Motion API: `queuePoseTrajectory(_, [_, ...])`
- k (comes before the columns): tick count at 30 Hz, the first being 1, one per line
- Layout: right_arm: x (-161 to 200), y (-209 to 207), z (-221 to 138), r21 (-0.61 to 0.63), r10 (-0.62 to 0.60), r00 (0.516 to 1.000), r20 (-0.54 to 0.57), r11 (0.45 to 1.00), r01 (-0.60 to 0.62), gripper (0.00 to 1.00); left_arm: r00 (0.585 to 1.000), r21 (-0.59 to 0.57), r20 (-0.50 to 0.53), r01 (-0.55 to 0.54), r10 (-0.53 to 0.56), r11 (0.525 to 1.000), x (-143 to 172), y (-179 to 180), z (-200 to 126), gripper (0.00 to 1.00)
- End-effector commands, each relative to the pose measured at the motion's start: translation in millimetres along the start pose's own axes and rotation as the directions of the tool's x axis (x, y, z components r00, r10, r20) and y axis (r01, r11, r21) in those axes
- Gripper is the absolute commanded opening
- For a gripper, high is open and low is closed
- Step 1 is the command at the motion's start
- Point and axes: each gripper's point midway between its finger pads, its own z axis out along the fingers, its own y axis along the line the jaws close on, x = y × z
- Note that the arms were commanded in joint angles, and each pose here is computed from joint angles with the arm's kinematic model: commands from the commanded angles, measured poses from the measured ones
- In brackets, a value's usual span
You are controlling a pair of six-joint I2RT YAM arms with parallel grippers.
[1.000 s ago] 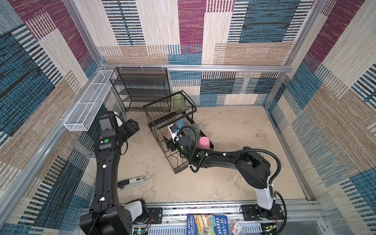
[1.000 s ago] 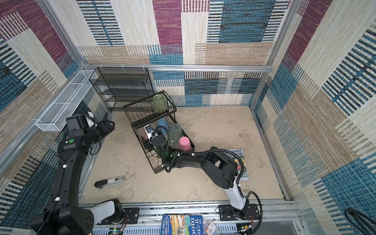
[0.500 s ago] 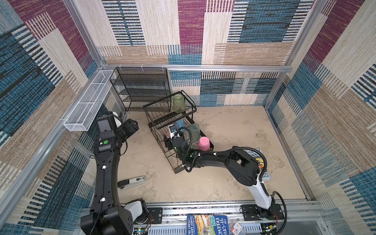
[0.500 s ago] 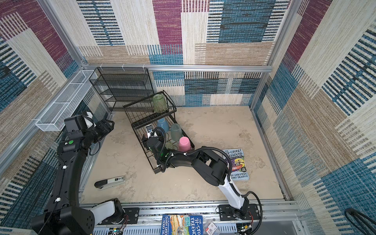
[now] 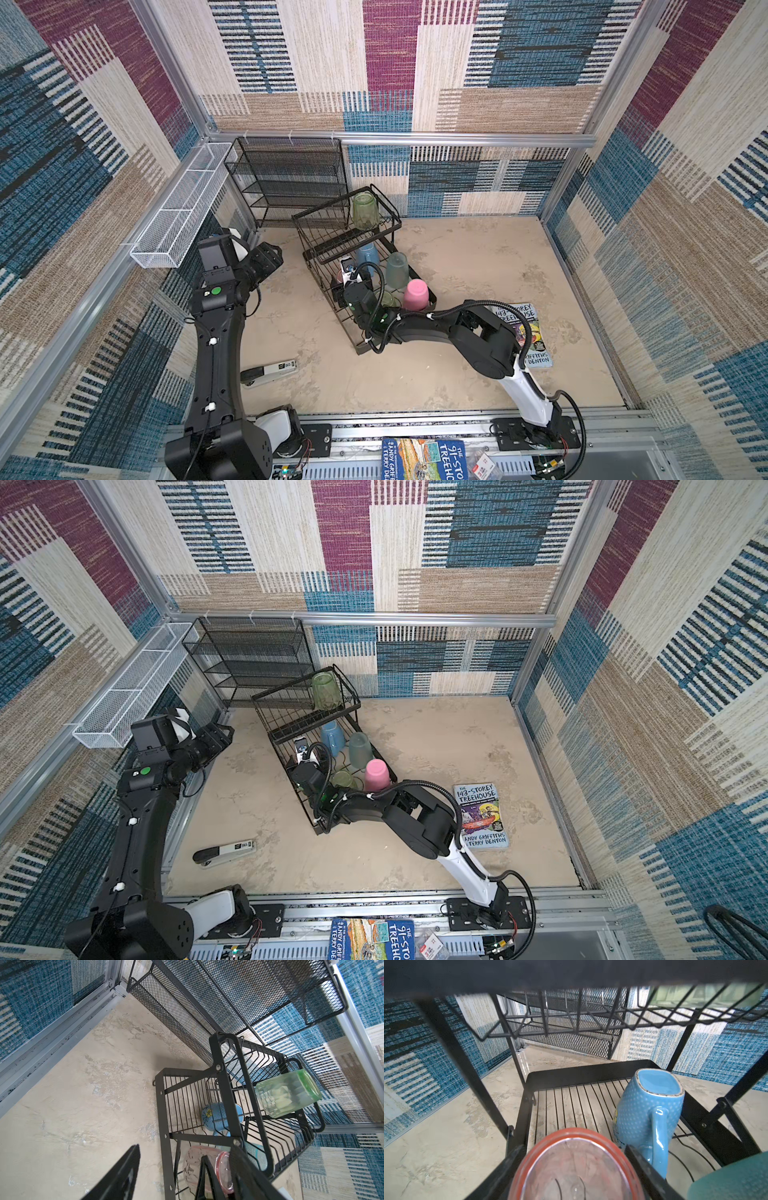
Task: Load cups into a dish rack
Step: Place the cup upside down at the dish rack.
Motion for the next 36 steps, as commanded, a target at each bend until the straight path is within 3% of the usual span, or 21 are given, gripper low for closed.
queuePoseTrajectory(1, [0.4, -3.1, 2.7, 0.044, 0.021, 1.000, -0.001, 0.999, -0.021, 0.59, 1.000, 0.034, 0.014, 0.003, -0.003, 0.999, -3.6, -6.2, -0.6, 0.71])
queuePoseTrajectory(20, [25.3, -2.1, 16.1, 0.115, -0.016, 0.999, -0.035, 0.993, 0.020, 0.63, 1.000, 0.063, 0.029, 0.004, -0.005, 0.998, -4.6, -12.1, -7.5, 0.71])
queuePoseTrajectory(28, [39.9, 0.1, 19.2, 0.107, -0.039, 0.997, -0.061, 0.993, 0.045, 0.68, 1.000, 0.061, 0.030, 0.005, -0.007, 0.998, -4.5, -11.3, -7.6, 0.71])
queuePoseTrajectory(36, [47.8, 0.2, 19.2, 0.100, -0.051, 0.996, -0.076, 0.993, 0.058, 0.80, 0.999, 0.057, 0.034, 0.008, -0.010, 0.998, -4.6, -9.6, -7.5, 0.71])
